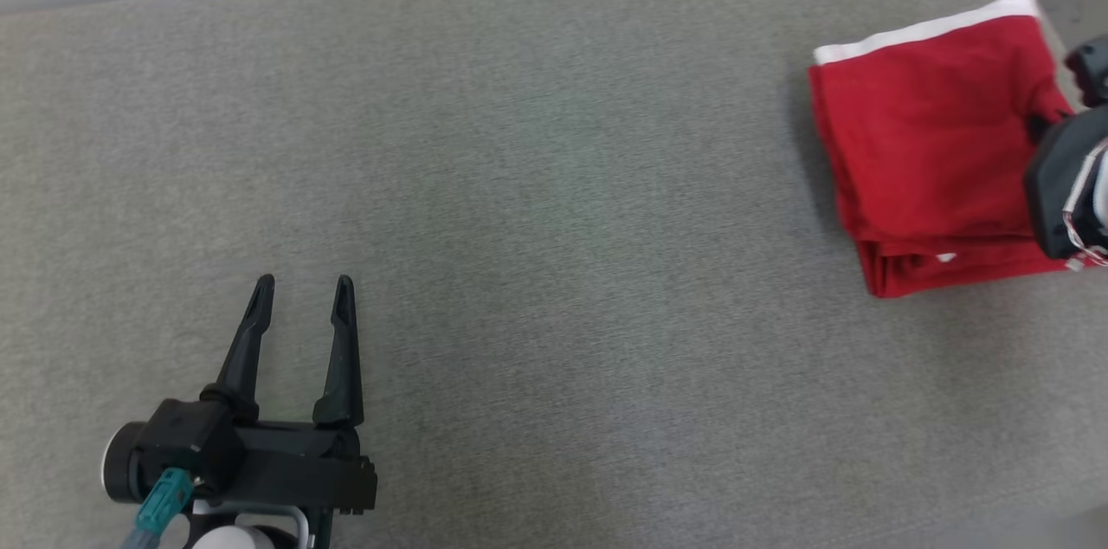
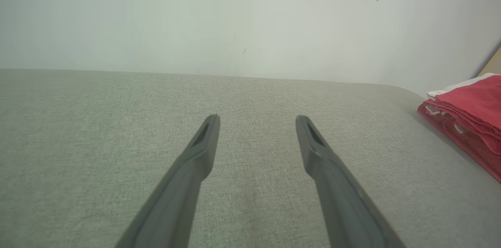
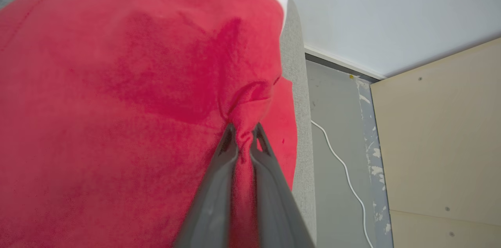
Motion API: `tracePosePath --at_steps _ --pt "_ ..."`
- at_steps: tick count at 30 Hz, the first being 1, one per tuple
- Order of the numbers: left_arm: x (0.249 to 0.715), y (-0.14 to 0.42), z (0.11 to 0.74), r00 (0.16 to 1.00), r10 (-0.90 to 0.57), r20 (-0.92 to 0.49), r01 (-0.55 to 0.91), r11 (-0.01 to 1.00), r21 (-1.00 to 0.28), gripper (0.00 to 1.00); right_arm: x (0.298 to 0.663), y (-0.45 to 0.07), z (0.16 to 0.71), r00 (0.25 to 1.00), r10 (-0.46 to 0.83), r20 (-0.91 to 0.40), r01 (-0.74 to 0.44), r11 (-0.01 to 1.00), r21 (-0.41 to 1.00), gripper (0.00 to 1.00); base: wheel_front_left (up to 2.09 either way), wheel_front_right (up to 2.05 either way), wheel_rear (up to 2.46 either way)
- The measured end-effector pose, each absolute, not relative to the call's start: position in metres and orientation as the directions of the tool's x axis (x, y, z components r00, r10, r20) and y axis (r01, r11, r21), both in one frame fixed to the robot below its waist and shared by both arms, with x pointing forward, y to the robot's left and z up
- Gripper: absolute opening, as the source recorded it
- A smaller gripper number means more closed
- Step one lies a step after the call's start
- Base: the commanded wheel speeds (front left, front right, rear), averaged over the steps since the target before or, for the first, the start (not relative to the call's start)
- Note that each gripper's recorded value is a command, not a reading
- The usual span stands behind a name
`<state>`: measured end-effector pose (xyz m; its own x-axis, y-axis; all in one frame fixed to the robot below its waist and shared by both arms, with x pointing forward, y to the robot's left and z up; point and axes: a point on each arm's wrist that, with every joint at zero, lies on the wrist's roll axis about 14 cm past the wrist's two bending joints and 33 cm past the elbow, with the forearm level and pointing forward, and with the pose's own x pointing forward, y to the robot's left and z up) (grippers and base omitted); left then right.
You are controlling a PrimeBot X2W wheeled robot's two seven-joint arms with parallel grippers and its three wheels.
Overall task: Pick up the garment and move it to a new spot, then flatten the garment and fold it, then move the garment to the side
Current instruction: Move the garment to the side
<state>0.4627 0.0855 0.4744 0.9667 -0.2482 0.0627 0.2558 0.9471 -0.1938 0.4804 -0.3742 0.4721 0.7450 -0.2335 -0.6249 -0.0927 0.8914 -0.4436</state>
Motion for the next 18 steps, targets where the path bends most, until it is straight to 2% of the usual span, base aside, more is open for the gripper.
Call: tracePosePath --at_steps 4,11,12,14,15,18 --pt "0.463 0.094 0.472 0.971 -0.231 0.056 0.238 0.954 -0.181 1.0 0.485 -0.387 0.466 0.755 -0.269 -0.598 -0.076 0.87 -0.487 0.0 0.0 0.0 0.0" --pt "0.46 0.111 0.466 0.979 -0.198 0.036 0.202 0.966 -0.161 1.0 0.484 -0.419 0.456 0.727 -0.371 -0.578 -0.034 0.821 -0.57 0.0 0.0 0.0 0.0" --pt "0.46 0.113 0.465 0.98 -0.195 0.034 0.198 0.967 -0.159 1.0 0.485 -0.42 0.454 0.725 -0.377 -0.577 -0.034 0.816 -0.576 0.13 0.0 0.0 0.0" --pt "0.458 0.117 0.465 0.982 -0.185 0.032 0.188 0.97 -0.156 1.0 0.488 -0.418 0.453 0.73 -0.38 -0.568 -0.037 0.808 -0.588 0.73 0.0 0.0 0.0" --pt "0.458 0.118 0.465 0.983 -0.182 0.031 0.185 0.971 -0.154 1.0 0.488 -0.419 0.454 0.731 -0.384 -0.564 -0.032 0.806 -0.591 1.0 0.0 0.0 0.0" --pt "0.454 0.12 0.467 0.984 -0.178 0.031 0.18 0.972 -0.151 1.0 0.474 -0.43 0.449 0.685 -0.431 -0.588 -0.006 0.803 -0.596 1.0 0.0 0.0 0.0"
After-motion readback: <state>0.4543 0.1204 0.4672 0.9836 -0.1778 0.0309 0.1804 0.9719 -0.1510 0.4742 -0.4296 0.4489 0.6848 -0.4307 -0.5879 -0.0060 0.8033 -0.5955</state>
